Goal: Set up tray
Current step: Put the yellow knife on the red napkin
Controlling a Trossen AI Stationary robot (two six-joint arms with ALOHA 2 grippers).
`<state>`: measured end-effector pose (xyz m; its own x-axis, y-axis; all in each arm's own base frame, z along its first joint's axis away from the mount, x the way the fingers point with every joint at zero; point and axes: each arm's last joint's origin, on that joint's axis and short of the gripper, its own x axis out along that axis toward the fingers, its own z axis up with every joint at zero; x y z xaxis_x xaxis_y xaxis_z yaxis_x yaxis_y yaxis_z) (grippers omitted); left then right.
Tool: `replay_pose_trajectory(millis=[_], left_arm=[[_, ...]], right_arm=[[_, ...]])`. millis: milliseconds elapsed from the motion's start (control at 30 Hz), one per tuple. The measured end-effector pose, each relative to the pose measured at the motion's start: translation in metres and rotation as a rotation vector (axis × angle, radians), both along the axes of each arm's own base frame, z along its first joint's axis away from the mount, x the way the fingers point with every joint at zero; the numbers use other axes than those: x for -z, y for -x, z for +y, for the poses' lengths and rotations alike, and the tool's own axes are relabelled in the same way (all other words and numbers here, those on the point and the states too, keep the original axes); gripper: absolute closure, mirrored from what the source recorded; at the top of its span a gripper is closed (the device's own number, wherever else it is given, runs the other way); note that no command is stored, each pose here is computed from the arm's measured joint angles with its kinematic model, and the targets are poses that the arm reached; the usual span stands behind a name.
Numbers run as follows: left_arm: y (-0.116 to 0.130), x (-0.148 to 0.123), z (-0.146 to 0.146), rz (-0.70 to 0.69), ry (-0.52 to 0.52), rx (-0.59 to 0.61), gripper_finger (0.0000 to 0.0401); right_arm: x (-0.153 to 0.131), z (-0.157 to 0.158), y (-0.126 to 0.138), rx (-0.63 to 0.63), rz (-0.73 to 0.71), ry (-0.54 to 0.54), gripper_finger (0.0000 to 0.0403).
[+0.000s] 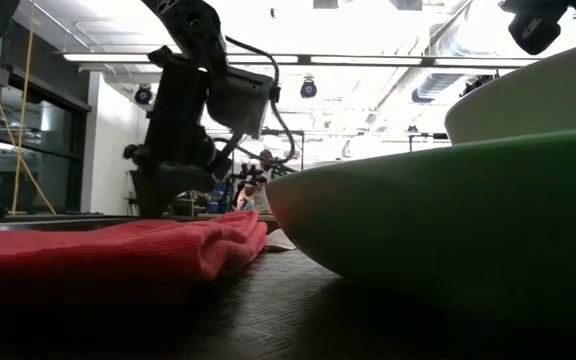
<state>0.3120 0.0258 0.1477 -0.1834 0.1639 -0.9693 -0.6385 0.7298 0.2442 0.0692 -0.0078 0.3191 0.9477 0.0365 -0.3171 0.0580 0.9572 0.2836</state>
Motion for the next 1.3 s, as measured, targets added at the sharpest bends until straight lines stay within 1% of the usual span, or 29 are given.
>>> replay_pose_trajectory(millis=[133,200,333,433,533,600,667,800,900,1033,1100,1167,1300], left_arm=[[0.002,-0.02,0.007,-0.047,-0.004,0.07,0.0349],[0.005,-0.026,0.012,-0.053,-0.004,0.082,0.0348],[0.015,-0.052,0.016,-0.107,-0.007,0.14,0.0353],[0.024,-0.064,0.014,-0.098,0.0,0.198,0.0355],[0.037,-0.069,0.012,-0.086,0.018,0.214,0.0351],[0.046,-0.065,0.009,-0.095,0.073,0.209,0.0338],[0.052,-0.057,0.007,-0.124,0.137,0.184,0.0316],[0.059,-0.04,0.002,-0.222,0.232,0.16,0.0249],[0.065,-0.026,0.001,-0.219,0.254,0.122,0.0191],[0.07,-0.017,0.001,-0.204,0.242,0.096,0.0128],[0.071,-0.015,0.001,-0.194,0.221,0.092,0.011],[0.073,-0.013,0.001,-0.186,0.215,0.096,0.01],[0.077,-0.002,0.001,-0.177,0.21,0.099,0.0103]], right_arm=[[0.0,0.0,0.0,0.0,0.0,-0.001,0.0402],[0.0,0.0,0.0,0.0,0.0,-0.001,0.0402],[0.0,0.0,0.0,0.0,0.001,-0.002,0.0402],[0.0,0.0,0.0,0.001,0.002,-0.004,0.0402],[0.0,0.0,0.0,0.001,0.005,-0.005,0.0402],[0.001,0.0,0.0,0.001,0.005,-0.005,0.0402],[0.001,0.0,0.0,0.001,0.006,-0.005,0.0402],[0.001,0.0,0.0,0.004,0.006,-0.004,0.0402],[0.001,-0.001,0.0,0.03,0.008,0.005,0.0402],[0.001,-0.002,0.0,0.064,0.01,0.007,0.0402],[0.001,-0.002,0.0,0.067,0.01,-0.001,0.0402],[0.001,-0.002,0.0,0.071,0.01,-0.011,0.0402],[0.001,-0.002,0.0,0.074,0.011,-0.021,0.0402]])
